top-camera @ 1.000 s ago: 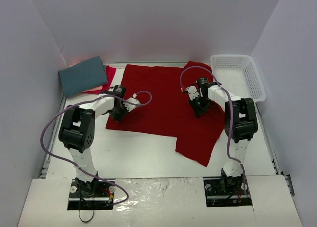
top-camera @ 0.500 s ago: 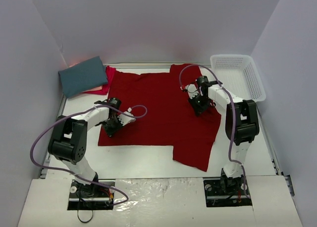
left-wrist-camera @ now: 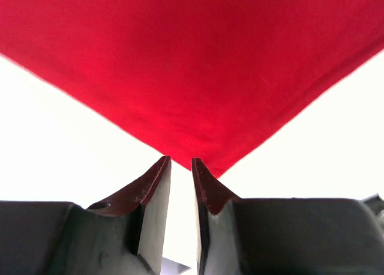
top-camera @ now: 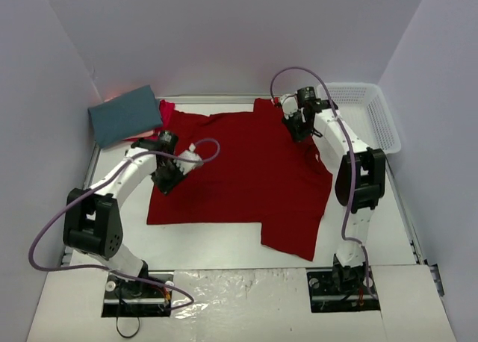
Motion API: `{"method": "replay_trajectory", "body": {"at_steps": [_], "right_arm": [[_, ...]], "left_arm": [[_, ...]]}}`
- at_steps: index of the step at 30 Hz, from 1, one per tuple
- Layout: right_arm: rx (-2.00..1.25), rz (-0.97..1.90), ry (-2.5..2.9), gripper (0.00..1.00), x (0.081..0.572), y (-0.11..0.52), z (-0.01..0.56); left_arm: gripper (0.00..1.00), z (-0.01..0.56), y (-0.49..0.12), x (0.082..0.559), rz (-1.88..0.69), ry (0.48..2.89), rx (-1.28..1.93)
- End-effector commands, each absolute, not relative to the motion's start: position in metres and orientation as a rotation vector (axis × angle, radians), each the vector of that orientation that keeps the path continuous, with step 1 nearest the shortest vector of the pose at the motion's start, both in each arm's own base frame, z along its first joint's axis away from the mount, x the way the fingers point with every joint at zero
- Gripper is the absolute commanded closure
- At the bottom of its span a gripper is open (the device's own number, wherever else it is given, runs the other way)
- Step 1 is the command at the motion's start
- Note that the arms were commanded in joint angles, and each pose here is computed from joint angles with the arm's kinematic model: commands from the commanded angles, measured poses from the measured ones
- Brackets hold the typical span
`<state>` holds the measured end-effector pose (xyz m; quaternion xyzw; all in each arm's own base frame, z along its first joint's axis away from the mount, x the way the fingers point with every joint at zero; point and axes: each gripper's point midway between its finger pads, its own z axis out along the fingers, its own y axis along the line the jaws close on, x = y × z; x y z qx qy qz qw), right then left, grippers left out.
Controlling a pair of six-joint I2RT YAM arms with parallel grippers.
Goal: Fold and stack the t-shirts
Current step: Flatten out the tshirt
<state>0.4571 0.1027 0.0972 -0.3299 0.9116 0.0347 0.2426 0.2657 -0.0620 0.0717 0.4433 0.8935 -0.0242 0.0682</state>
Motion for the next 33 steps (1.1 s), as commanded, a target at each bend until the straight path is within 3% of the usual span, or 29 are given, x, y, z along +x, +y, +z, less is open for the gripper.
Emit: {"method": "replay_trajectory", "body": {"at_steps": [1, 12, 22, 33], "right_arm": [[-0.848, 0.077, 2.544, 1.0, 0.474, 0.101, 0.083], [-0.811, 0.185, 2.569, 1.0, 0.51, 0.131, 0.04], [-0.849, 0.199, 2.65, 1.0, 0.493, 0.134, 0.0], [-0.727, 0.003, 2.744, 1.0, 0.506, 0.093, -0.033]], "left_arm": [[0.8, 0.136, -0.071, 0.288, -0.047, 2.548, 1.188], [0.78, 0.24, -0.063, 0.337, 0.114, 2.181, 0.775], [0.65, 0.245, -0.034, 0.331, 0.254, 2.133, 0.671], [0.41, 0.233, -0.02, 0.348, 0.321, 2.142, 0.625]]}}
